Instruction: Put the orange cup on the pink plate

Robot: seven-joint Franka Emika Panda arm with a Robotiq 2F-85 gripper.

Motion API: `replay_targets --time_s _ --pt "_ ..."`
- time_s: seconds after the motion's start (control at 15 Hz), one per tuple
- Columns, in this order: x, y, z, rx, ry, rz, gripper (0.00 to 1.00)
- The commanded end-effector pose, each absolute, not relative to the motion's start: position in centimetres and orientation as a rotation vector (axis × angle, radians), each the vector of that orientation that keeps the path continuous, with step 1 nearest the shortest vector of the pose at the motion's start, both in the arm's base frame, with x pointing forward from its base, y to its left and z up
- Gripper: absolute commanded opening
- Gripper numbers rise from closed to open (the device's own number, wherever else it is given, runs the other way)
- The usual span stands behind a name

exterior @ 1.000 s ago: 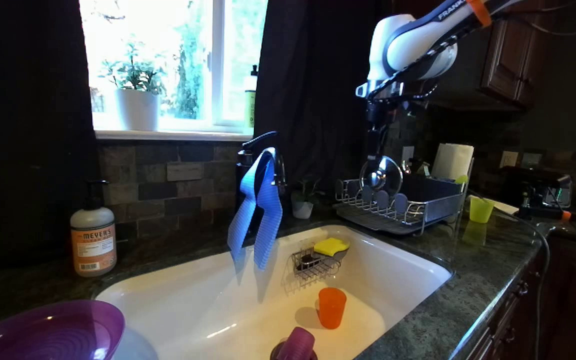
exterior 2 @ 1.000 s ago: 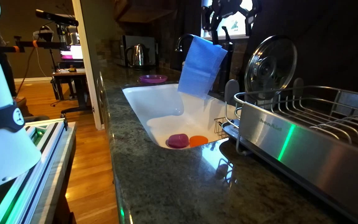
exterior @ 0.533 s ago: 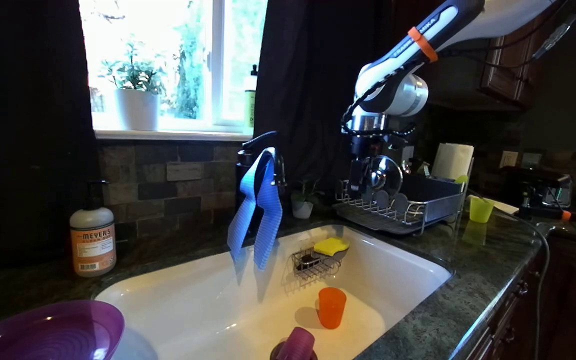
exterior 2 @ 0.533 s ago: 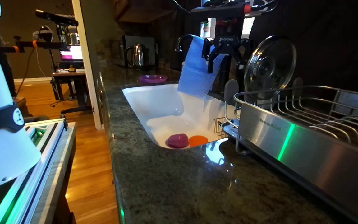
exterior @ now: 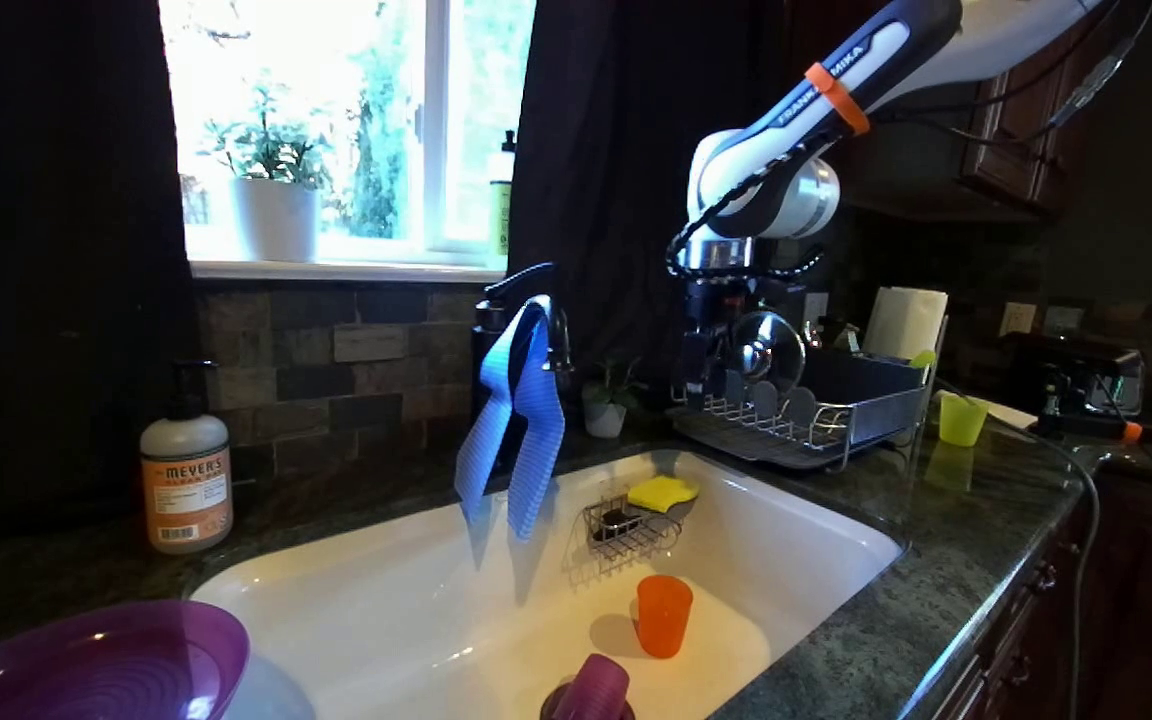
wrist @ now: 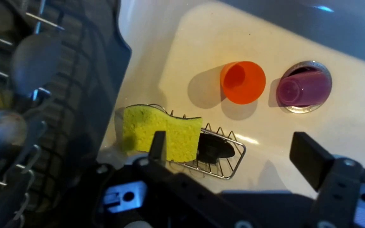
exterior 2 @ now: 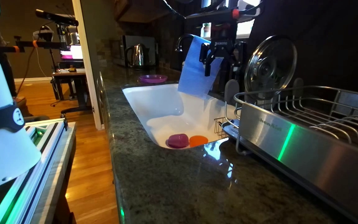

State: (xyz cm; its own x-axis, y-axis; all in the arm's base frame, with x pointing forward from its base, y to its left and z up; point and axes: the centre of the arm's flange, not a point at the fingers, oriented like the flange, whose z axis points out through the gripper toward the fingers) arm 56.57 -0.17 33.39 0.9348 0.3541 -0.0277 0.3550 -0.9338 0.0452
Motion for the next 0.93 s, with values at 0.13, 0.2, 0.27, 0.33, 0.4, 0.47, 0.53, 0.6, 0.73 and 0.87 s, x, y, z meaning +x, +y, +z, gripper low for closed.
replay_targets --time_s 0.13,0.2,0.27,0.33,0.4,0.47,0.53,0.6,0.73,0.87 --pt "57.6 5.9 26.4 3.057 0.386 0.006 1.00" --pt "57.5 6.1 25.5 3.069 0.387 0.103 1.00" --pt "57.0 6.0 24.8 3.071 0.347 0.222 1.00" --pt "56.5 5.8 24.2 3.065 0.291 0.306 1.00" --pt "56.1 5.6 23.9 3.058 0.218 0.369 1.00" --pt "55.6 5.5 23.6 3.049 0.145 0.426 1.00" --pt "55.2 5.6 23.4 3.045 0.094 0.494 1.00" --pt "55.2 5.8 23.8 3.056 0.138 0.509 1.00" --pt "56.5 4.8 23.9 3.070 0.167 0.468 1.00" --pt "56.7 4.8 24.1 3.069 0.168 0.477 1.00"
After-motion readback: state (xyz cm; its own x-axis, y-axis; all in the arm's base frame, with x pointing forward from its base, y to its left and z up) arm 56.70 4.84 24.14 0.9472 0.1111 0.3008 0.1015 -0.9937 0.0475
